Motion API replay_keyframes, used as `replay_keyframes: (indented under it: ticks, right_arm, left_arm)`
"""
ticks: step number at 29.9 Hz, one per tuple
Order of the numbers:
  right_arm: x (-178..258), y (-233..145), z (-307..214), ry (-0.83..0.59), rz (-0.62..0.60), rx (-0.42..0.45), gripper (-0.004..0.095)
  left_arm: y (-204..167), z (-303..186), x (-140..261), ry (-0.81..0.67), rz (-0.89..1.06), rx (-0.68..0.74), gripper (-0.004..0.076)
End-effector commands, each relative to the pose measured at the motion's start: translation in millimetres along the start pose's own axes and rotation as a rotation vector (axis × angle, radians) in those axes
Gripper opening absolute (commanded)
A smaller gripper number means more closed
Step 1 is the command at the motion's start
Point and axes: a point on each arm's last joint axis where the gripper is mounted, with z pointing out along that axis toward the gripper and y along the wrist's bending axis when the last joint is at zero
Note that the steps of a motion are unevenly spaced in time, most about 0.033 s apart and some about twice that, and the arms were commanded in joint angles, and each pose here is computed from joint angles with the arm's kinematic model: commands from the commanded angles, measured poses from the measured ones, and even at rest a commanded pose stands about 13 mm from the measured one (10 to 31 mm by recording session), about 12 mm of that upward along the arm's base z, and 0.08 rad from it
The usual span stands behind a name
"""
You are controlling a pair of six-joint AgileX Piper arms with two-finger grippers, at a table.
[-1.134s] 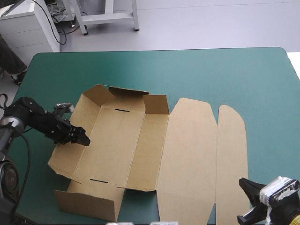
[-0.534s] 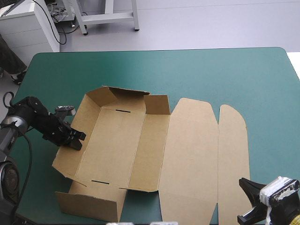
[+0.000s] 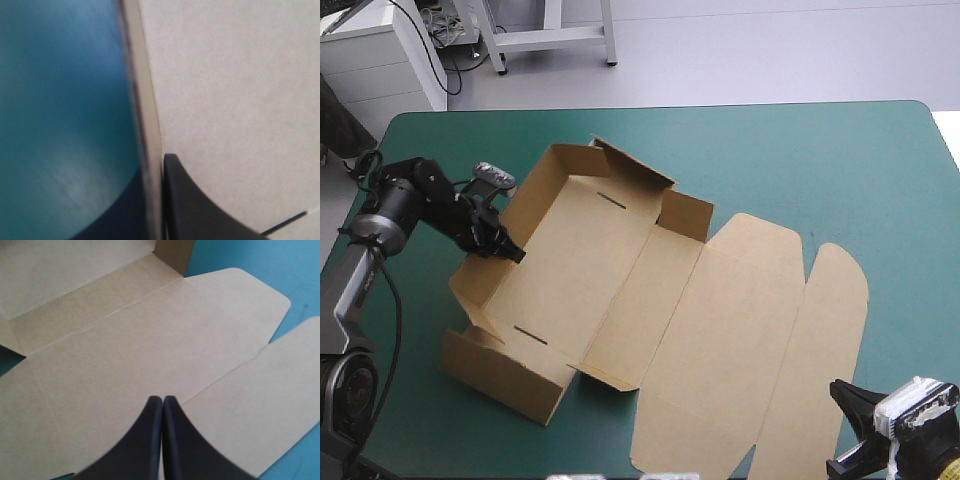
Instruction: Fold the box
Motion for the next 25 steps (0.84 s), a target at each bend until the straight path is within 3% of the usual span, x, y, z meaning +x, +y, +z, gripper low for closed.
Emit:
replay_keyframes:
  ticks: [1, 8, 17, 25]
  right_arm:
    - [-13, 0, -2, -0.074, -0.001, 0.008, -0.002]
    - [-13, 0, -2, -0.074, -0.001, 0.008, -0.002]
    - [-13, 0, -2, -0.074, -0.001, 0.008, -0.002]
    - [-13, 0, -2, -0.074, -0.002, 0.009, -0.002]
  left_arm:
    - [-29, -35, -46, -0.11, 0.275, -0.168, -0.0008]
    - [-84, -25, -107, -0.076, 0.647, -0.421, -0.0008]
    - [-154, -24, -135, -0.195, 0.973, -0.652, -0.0008]
    - [-184, -21, -131, -0.207, 1.039, -0.647, -0.0008]
